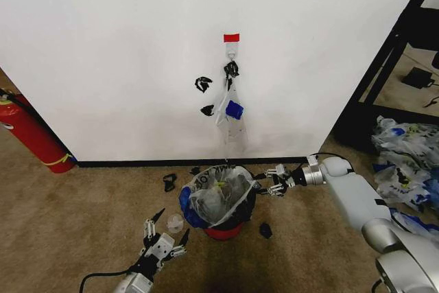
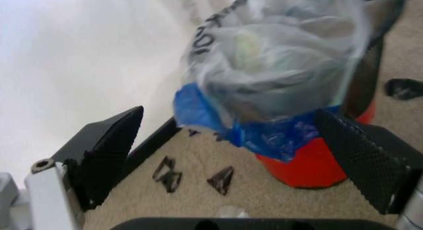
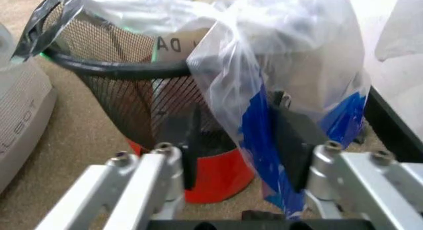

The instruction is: Pick up the garbage bag from the wall and place it over the trash bin.

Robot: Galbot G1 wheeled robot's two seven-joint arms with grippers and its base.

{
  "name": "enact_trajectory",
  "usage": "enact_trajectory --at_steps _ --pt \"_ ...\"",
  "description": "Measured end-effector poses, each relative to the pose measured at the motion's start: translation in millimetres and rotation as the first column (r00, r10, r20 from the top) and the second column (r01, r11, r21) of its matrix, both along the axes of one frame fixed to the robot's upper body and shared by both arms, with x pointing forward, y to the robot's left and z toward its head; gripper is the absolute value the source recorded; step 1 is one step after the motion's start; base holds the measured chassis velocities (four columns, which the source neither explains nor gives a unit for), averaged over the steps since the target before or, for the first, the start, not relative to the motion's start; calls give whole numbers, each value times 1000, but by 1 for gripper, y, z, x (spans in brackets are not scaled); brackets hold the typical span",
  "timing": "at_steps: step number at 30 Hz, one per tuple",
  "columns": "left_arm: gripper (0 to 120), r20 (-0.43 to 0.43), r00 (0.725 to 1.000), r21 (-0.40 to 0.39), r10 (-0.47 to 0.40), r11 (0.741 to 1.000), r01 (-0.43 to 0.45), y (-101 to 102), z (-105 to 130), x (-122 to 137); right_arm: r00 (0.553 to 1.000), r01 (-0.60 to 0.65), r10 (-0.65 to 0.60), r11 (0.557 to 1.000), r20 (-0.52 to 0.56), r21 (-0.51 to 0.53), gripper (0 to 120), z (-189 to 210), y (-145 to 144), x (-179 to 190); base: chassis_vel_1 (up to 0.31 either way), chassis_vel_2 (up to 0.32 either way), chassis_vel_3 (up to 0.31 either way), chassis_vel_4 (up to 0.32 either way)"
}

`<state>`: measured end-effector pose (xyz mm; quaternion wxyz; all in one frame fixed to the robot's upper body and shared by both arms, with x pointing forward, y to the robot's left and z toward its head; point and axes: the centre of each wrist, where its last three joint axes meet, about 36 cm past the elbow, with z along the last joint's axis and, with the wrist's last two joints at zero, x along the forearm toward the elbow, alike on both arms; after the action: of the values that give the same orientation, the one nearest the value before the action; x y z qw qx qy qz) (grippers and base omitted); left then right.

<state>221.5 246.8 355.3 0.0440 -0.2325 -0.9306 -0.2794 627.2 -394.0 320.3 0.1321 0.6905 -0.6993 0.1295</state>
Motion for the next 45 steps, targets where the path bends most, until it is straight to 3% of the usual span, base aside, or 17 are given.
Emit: enact_trajectory --at_steps 4,9,20,23,28,39,45 --pt "100 36 999 78 -32 997 29 -4 -7 -6 1000 -1 1 1000 6 10 17 -1 -2 -6 0 0 0 0" --pt "100 29 999 62 -41 997 39 -12 -20 -13 1000 -6 6 1000 14 22 0 -1 -3 -12 0 0 0 0" --pt "97 15 1000 47 0 999 -1 -43 -43 -8 1000 6 -7 999 13 36 0 -5 -12 -22 0 0 0 0" --pt "82 -16 999 50 37 998 -36 -63 -55 -12 1000 16 -17 999 9 48 0 -9 -18 -29 0 0 0 0" --pt "66 -29 998 42 60 997 -58 -76 -66 -6 1000 16 -17 998 11 53 0 -10 -20 -35 0 0 0 0" --pt "24 7 995 57 103 993 -103 -63 -70 18 1000 10 -11 999 16 53 0 -13 -24 -44 0 0 0 0" --pt "3 4 996 46 85 995 -85 -69 -70 19 1000 10 -11 998 17 56 0 -17 -24 -47 0 0 0 0"
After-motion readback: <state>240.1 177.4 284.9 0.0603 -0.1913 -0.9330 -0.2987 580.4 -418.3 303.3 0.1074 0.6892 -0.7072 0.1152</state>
